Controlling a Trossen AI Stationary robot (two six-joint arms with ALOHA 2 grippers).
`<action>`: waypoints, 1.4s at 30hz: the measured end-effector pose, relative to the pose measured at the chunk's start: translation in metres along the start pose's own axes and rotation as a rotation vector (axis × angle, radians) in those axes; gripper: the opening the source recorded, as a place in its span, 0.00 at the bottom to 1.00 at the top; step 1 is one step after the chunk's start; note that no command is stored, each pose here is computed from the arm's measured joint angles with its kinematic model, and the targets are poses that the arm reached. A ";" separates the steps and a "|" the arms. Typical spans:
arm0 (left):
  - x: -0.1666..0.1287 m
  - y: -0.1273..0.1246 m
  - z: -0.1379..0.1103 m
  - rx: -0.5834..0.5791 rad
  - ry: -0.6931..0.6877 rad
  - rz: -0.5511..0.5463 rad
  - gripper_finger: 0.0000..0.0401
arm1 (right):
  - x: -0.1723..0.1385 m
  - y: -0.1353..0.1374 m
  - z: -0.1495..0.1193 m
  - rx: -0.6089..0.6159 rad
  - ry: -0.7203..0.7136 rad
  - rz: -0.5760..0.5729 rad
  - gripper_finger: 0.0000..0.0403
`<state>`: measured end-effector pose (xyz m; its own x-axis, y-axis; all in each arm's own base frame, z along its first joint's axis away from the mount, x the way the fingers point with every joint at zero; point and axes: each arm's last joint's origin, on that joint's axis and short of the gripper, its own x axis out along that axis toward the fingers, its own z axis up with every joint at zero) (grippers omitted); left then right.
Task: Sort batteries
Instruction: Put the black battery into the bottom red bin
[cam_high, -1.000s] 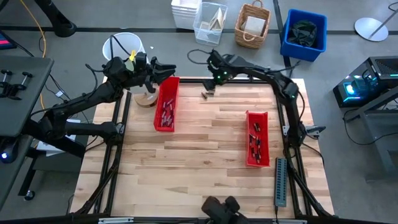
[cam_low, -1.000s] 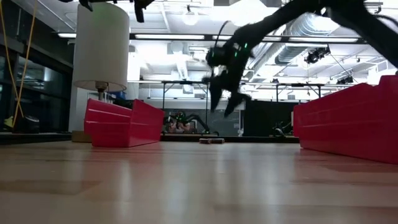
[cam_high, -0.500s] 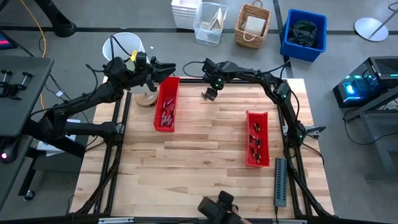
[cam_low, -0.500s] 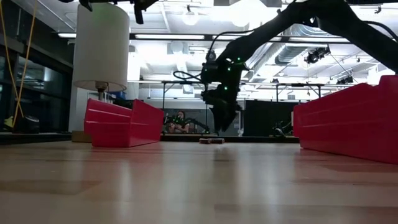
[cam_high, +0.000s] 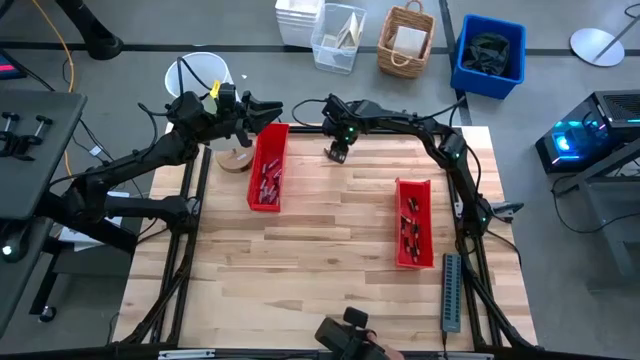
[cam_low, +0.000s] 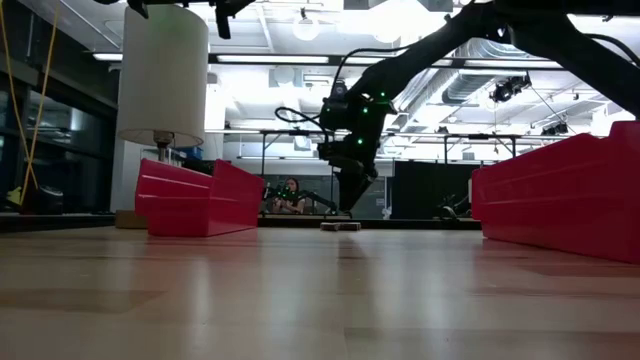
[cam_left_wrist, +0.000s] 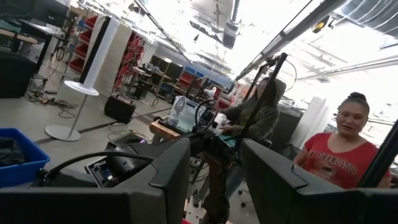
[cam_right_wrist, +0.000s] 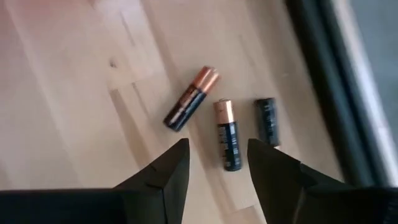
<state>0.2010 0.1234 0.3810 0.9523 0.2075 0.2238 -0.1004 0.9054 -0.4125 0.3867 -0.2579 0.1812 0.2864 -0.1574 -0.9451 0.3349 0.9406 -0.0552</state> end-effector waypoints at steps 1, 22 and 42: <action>0.000 0.000 0.000 -0.007 0.000 0.000 0.34 | 0.001 0.001 -0.001 0.001 0.003 0.018 0.39; 0.000 0.000 -0.001 -0.022 0.004 0.002 0.34 | 0.035 0.005 -0.016 0.013 0.172 0.079 0.26; 0.000 0.000 -0.001 0.012 0.004 0.000 0.34 | -0.140 0.061 -0.033 0.162 0.050 0.181 0.08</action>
<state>0.2013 0.1235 0.3804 0.9535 0.2058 0.2201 -0.1037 0.9099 -0.4016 0.3368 -0.1687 0.2999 0.3113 0.0287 -0.9499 0.4231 0.8908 0.1655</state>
